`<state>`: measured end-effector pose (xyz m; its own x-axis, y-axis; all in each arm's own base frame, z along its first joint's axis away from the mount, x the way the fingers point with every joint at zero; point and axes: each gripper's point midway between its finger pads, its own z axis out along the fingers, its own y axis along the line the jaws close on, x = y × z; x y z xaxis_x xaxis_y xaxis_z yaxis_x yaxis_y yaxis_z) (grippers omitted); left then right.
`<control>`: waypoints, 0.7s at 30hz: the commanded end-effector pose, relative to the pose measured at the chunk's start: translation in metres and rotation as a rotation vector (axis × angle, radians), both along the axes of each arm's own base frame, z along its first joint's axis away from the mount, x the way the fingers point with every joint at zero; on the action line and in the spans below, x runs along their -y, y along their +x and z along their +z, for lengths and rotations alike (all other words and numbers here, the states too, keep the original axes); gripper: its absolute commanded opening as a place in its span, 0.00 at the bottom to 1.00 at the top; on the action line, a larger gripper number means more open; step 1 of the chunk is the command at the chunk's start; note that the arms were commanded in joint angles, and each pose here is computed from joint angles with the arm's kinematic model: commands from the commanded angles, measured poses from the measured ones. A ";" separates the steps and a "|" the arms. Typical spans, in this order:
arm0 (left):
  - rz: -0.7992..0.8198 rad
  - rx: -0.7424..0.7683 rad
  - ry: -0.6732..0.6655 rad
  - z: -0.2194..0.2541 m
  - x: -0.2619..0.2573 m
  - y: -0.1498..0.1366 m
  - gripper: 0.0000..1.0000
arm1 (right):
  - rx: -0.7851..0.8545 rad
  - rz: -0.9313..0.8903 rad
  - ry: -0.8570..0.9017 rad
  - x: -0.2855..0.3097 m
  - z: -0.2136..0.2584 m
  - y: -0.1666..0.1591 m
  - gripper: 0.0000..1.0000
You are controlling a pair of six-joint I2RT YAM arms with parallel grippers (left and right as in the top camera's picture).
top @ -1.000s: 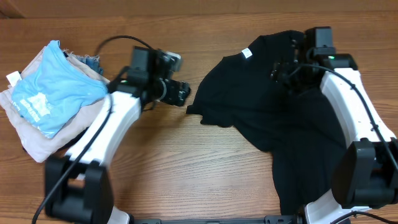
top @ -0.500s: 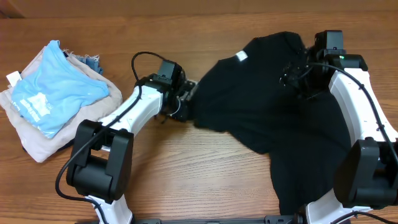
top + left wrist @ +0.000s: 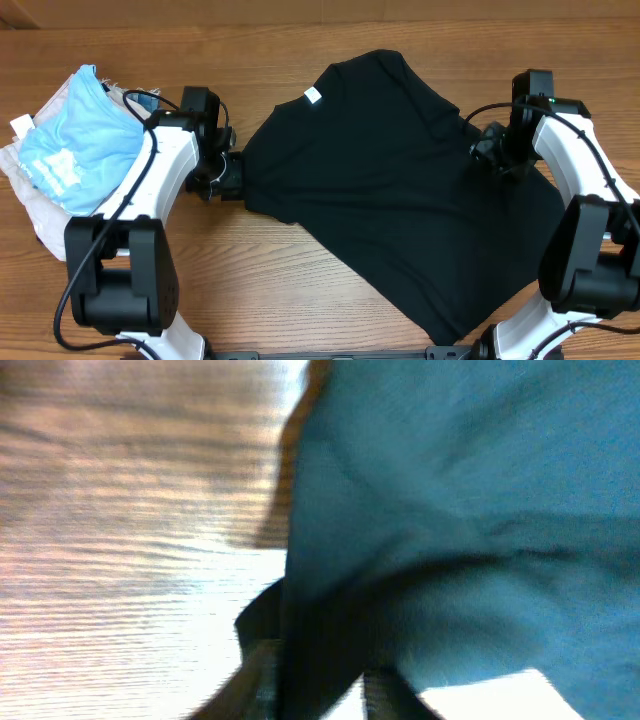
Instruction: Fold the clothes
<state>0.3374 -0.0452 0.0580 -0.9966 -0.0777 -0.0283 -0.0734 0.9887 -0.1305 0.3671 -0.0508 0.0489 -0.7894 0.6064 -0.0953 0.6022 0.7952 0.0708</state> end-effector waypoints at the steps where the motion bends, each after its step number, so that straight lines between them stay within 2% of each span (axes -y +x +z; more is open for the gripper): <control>1: -0.077 0.217 -0.009 0.058 0.012 0.033 0.63 | -0.076 -0.097 -0.003 0.013 -0.024 -0.017 0.25; 3: -0.127 0.265 -0.008 0.070 0.019 0.042 0.69 | -0.095 -0.118 0.001 0.015 -0.036 -0.021 0.16; 5: -0.158 0.301 -0.016 0.075 0.027 0.049 0.70 | -0.102 -0.157 0.004 0.017 -0.049 -0.024 0.13; 8: -0.256 0.384 -0.064 0.082 0.051 0.062 0.59 | -0.064 -0.193 0.001 0.028 -0.067 -0.015 0.10; 9: -0.299 0.421 -0.086 0.086 0.063 0.067 0.59 | -0.041 -0.205 0.000 0.033 -0.072 -0.008 0.08; 12: -0.385 0.505 -0.096 0.093 0.088 0.079 0.65 | 0.071 -0.224 -0.017 0.049 -0.085 0.021 0.04; 14: -0.458 0.561 -0.097 0.096 0.106 0.085 0.67 | 0.201 -0.231 -0.035 0.064 -0.085 0.052 0.04; 15: -0.496 0.587 -0.097 0.097 0.116 0.089 0.70 | 0.259 -0.231 -0.042 0.068 -0.080 0.065 0.04; 18: -0.544 0.605 -0.099 0.087 0.133 0.095 0.70 | 0.428 -0.053 0.002 0.059 -0.053 0.109 0.04; 21: -0.551 0.580 -0.094 0.060 0.137 0.105 0.70 | 0.444 -0.003 0.017 0.057 -0.024 0.121 0.05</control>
<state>0.4333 -0.1772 0.1451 -0.7212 0.3498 -0.5979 0.4956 0.8636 -0.0926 0.4719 -0.1148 0.0044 -0.6133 0.6808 -0.4005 0.6071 0.7307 0.3122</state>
